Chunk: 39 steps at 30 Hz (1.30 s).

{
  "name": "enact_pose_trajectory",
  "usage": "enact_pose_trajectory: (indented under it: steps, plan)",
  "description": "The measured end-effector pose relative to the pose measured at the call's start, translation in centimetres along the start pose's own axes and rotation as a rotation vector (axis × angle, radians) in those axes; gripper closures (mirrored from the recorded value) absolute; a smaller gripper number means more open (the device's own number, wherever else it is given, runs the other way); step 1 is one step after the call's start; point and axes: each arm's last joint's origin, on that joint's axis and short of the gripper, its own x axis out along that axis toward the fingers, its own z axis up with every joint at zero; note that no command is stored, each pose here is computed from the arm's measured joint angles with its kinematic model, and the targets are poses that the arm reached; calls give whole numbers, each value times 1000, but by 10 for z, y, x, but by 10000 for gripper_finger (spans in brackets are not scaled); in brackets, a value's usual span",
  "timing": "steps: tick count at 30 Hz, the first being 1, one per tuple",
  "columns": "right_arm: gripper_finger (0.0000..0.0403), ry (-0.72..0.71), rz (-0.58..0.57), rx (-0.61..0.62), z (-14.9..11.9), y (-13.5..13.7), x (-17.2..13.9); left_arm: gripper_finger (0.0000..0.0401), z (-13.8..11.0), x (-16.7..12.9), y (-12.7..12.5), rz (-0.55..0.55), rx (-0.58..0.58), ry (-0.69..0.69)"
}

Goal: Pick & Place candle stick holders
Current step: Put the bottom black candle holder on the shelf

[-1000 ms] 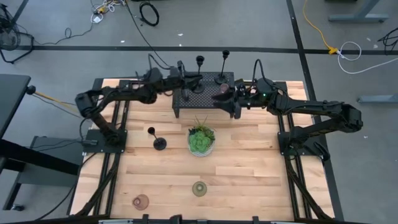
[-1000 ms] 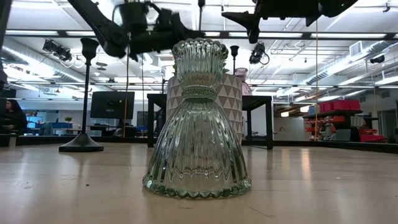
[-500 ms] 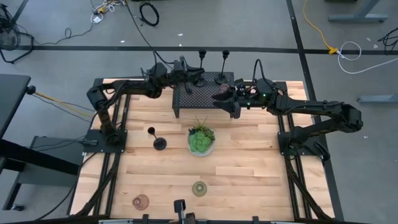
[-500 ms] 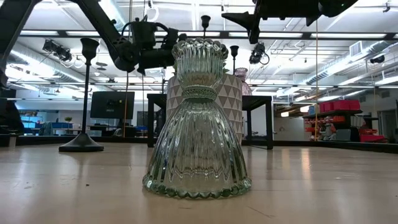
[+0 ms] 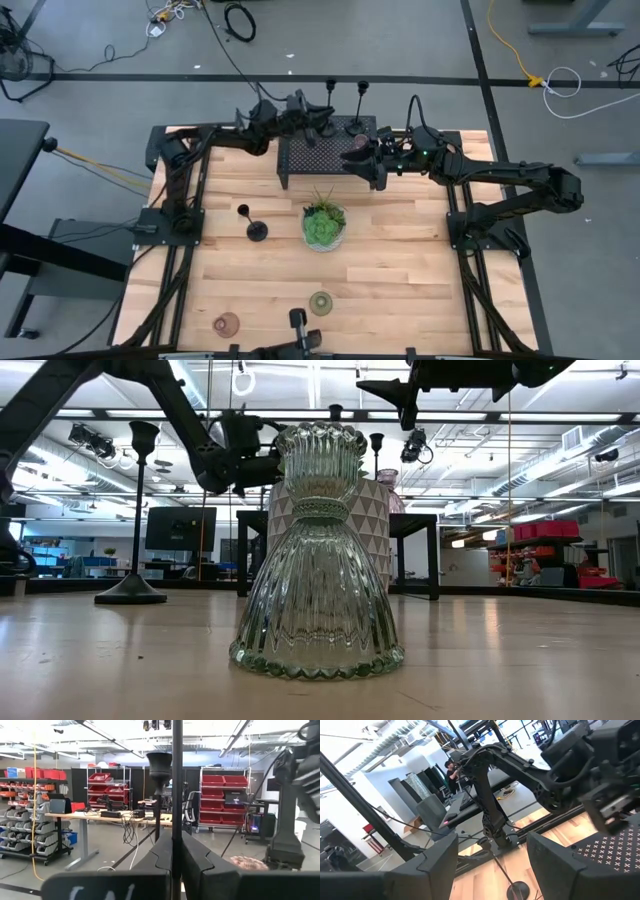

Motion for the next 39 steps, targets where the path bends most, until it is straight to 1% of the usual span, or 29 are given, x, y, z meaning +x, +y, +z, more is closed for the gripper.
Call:
enact_pose_trajectory:
  steps: [5, 8, 14, 20, 25, 29, 39]
  plan:
    - [167, 0, 0, 0, 0, 0, 0, 386, -9, 8, 11, 10, -12, 14]
    - [167, 0, 0, 0, 0, 0, 0, 386, -10, 8, 20, 28, -22, 10]
    - [167, 0, 0, 0, 0, 0, 0, 386, -21, 6, 31, 47, -52, 40]
    - [167, 0, 0, 0, 0, 0, 0, 386, -29, 5, 33, 54, -60, 59]
    - [167, 0, 0, 0, 0, 0, 0, 386, -29, 5, 33, 56, -44, 62]
    - [167, 0, 0, 0, 0, 0, 0, 386, -30, 5, 33, 36, -55, 70]
    - [167, 0, 0, 0, 0, 0, 0, 383, -30, 6, 30, 35, -59, 65]
